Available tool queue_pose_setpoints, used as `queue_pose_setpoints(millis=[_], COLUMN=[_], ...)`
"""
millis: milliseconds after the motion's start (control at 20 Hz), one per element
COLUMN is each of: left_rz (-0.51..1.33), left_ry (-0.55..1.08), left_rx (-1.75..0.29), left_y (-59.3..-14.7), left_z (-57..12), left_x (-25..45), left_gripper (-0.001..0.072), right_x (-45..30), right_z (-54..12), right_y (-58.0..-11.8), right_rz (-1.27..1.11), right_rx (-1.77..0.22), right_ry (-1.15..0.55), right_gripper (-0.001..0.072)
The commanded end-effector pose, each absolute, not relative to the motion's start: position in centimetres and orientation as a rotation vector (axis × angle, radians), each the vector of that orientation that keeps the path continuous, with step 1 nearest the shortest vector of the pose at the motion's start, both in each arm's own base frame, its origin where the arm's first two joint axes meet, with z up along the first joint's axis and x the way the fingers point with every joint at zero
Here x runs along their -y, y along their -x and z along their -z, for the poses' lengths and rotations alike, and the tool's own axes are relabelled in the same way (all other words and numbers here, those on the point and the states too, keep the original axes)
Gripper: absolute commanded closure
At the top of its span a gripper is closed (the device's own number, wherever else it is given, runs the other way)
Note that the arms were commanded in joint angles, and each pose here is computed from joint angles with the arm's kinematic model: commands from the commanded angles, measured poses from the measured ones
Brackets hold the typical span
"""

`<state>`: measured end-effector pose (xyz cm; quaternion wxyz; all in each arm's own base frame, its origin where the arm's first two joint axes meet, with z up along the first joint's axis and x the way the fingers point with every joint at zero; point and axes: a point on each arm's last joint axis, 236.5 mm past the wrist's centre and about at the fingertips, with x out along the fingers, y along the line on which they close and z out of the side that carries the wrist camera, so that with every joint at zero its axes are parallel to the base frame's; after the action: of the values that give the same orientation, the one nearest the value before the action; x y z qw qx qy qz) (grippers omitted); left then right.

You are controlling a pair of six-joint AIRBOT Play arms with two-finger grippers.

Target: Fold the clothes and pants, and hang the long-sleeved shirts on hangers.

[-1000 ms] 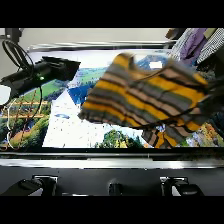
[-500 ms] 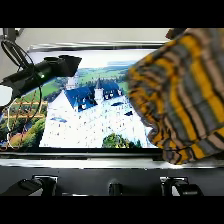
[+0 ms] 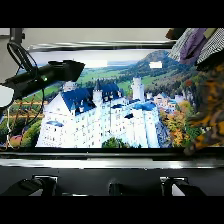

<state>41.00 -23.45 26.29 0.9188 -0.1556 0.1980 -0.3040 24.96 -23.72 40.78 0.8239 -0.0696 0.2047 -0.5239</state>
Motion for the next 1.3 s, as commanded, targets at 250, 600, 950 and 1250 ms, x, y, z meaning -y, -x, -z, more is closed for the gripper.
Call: queue_pose_setpoints(millis=[250, 600, 950, 1250], left_rz=[0.632, 0.632, 0.632, 0.631], left_ry=[0.315, 0.316, 0.316, 0.316], left_rx=[-0.426, -0.426, -0.426, -0.428], left_y=[-40.8, -40.8, -40.8, -40.8], left_z=[-25.9, -25.9, -25.9, -25.8], left_x=[23.6, 23.6, 23.6, 23.6], left_gripper=[0.0025, 0.0025, 0.0026, 0.0033], right_x=[28.8, 34.5, 37.6, 39.3], right_z=[-48.0, -47.0, -47.3, -49.4], right_y=[-27.9, -24.3, -20.7, -18.8], right_rz=[1.157, 1.328, 1.419, 1.441], right_rx=[-0.089, -0.060, -0.021, 0.111], right_ry=[0.031, -0.018, -0.037, -0.036], right_gripper=[0.0683, 0.0683, 0.0683, 0.0683])
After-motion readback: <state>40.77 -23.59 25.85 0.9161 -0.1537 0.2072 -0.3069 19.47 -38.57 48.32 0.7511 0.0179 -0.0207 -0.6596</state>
